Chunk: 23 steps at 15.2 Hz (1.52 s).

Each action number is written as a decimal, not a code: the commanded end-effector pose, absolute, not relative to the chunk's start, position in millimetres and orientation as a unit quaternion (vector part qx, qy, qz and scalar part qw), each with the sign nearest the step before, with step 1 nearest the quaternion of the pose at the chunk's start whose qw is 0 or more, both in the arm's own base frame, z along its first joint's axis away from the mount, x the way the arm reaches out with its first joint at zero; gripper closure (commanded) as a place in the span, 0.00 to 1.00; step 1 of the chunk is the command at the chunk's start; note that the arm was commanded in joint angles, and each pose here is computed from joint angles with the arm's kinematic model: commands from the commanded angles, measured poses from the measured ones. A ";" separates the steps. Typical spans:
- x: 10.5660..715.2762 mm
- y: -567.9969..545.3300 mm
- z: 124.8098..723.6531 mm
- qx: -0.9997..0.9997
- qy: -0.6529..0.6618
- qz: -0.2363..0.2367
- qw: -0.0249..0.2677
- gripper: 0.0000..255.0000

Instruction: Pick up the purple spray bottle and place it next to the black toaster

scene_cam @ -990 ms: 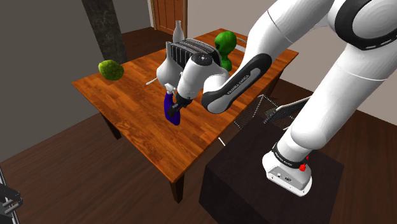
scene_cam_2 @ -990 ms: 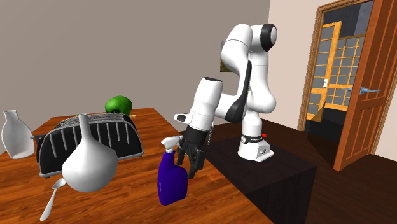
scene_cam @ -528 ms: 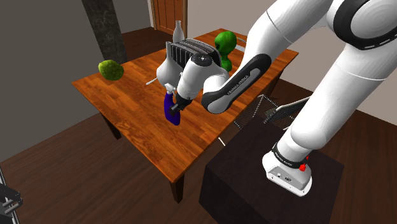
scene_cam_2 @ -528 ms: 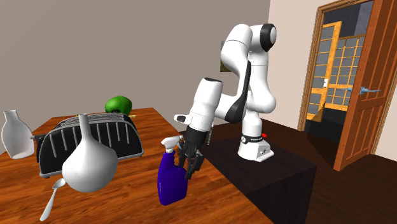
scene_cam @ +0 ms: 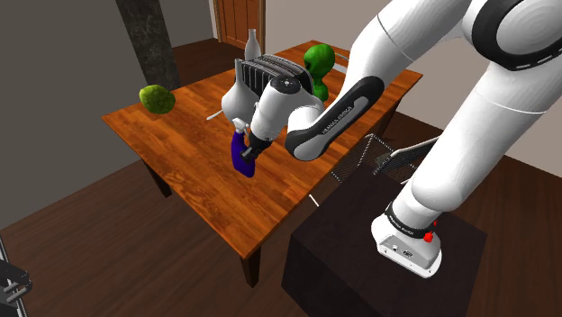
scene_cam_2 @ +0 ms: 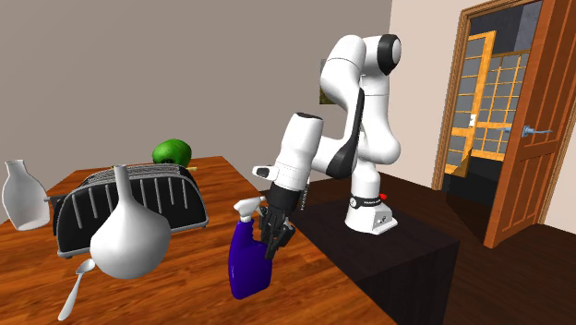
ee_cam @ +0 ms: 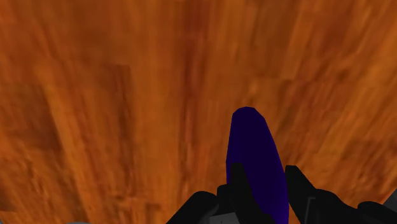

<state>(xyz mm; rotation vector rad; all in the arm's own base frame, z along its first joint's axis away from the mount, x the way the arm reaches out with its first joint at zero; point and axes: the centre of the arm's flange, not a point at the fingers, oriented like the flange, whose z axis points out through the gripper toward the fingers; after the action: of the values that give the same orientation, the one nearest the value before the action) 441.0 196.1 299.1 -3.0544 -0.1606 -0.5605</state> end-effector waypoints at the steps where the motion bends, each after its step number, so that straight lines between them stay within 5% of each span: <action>1: 441.0 196.2 298.9 -0.982 -0.052 -0.180 0.016 1.00; 23: 441.0 196.2 415.0 -0.982 -0.052 -0.180 0.016 1.00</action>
<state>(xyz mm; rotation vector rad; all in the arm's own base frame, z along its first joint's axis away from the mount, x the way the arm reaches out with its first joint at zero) 439.6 194.9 408.4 -3.0545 -0.1609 -0.5604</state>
